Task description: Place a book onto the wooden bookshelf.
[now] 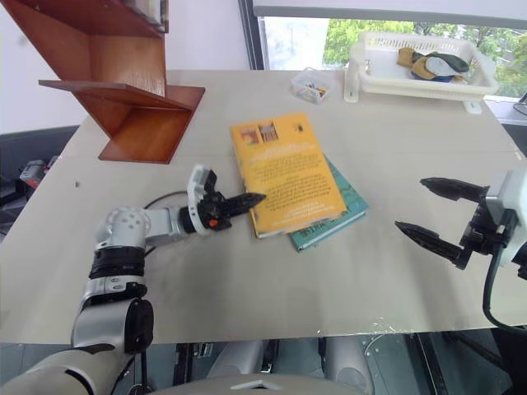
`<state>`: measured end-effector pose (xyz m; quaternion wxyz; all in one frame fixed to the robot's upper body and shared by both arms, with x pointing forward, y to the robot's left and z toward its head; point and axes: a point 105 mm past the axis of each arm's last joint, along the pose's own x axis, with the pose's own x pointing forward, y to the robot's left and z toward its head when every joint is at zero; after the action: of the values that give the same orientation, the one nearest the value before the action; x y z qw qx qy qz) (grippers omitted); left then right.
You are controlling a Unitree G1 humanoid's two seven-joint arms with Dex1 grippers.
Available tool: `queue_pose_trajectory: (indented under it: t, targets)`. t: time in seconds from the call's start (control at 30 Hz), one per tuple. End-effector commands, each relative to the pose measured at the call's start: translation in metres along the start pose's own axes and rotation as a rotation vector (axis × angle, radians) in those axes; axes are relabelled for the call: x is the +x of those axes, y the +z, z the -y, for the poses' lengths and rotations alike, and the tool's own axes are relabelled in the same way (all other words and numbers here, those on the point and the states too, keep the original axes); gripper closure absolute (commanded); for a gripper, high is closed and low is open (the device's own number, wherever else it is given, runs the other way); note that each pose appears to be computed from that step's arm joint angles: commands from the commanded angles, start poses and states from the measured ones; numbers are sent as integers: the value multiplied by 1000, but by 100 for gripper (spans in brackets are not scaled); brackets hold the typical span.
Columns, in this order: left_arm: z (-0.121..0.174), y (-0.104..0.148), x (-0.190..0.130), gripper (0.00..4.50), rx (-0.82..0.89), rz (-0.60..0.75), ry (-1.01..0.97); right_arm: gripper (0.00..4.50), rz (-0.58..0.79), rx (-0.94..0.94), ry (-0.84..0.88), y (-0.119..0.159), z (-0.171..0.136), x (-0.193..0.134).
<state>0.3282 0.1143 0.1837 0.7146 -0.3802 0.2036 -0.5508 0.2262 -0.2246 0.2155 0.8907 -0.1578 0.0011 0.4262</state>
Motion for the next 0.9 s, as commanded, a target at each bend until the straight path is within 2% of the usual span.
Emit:
queue_pose_trajectory:
  t: [0.03,0.07,0.17,0.27,0.3,0.4,0.5,0.63,0.77,0.9]
  targets:
    - [46,46,2,442,392,51,18,0,31,-42,-8,9,5,-2]
    - [48,49,2,442,459,45,43,0,33,-42,-7,8,6,-1]
    - [59,64,1,442,903,-32,181,0,41,-49,4,8,11,2]
    - [57,65,-4,442,1365,-219,289,0,51,-57,18,9,15,6]
    - [56,65,-4,442,1454,-260,296,0,54,-58,22,9,16,7]
    - [85,95,-1,442,1858,-200,348,0,63,-65,35,11,21,10]
    - [102,112,-6,442,2113,-199,406,0,66,-75,41,12,27,11]
    - [109,128,-27,442,2261,-296,479,0,70,-95,35,17,39,7]
    - [101,140,-61,442,2284,-461,578,0,73,-107,39,17,45,8]
    - [112,164,-100,442,2313,-544,754,0,77,-105,54,15,44,11]
